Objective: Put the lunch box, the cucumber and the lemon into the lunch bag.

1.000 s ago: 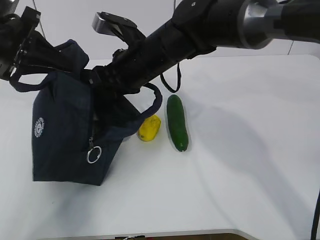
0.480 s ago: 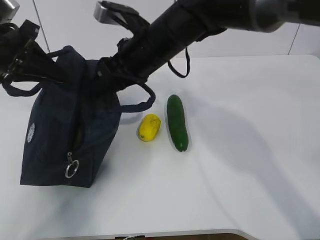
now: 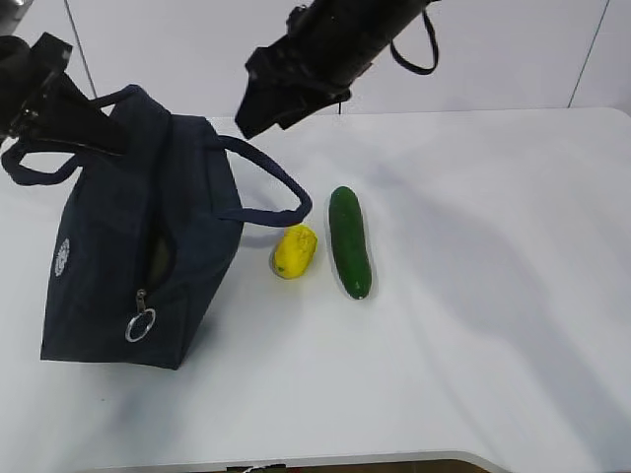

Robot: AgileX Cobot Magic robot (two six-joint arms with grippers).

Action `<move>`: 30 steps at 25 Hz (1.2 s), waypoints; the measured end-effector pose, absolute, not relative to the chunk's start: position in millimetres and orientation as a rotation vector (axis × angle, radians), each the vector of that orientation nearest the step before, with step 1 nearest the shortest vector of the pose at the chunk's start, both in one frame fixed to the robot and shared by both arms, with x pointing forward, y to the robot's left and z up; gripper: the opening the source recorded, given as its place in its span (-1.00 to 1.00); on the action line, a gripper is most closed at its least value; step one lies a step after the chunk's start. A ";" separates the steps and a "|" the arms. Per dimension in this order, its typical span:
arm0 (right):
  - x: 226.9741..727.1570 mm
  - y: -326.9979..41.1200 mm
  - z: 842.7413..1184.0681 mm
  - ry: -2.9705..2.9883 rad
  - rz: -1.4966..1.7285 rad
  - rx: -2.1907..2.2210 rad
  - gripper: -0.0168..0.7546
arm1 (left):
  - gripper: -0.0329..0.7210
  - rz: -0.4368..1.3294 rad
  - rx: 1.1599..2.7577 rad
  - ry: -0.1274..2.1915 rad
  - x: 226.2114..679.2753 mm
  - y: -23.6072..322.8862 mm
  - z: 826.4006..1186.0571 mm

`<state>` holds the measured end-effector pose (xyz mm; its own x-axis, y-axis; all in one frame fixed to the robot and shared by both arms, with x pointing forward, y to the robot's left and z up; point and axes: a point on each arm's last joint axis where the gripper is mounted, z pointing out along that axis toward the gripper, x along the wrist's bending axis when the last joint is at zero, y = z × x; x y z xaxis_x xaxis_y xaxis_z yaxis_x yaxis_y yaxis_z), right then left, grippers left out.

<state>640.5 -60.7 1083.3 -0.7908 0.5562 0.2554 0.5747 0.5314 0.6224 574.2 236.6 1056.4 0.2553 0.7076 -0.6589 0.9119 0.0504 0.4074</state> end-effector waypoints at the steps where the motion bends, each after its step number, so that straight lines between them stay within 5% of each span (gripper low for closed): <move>1: 643.7 -68.1 1081.7 -2.734 -1.080 -1.066 0.21 | -0.94 -0.300 1.707 1.496 573.3 237.3 1058.9; 11: 655.7 -106.3 1069.4 -2.761 -0.733 -1.506 0.21 | -0.94 -0.243 1.655 1.474 571.1 248.4 1072.4; 30: 681.5 -99.3 993.7 -2.488 -0.554 -1.844 0.21 | -0.94 -0.251 1.620 1.445 572.3 246.3 1075.8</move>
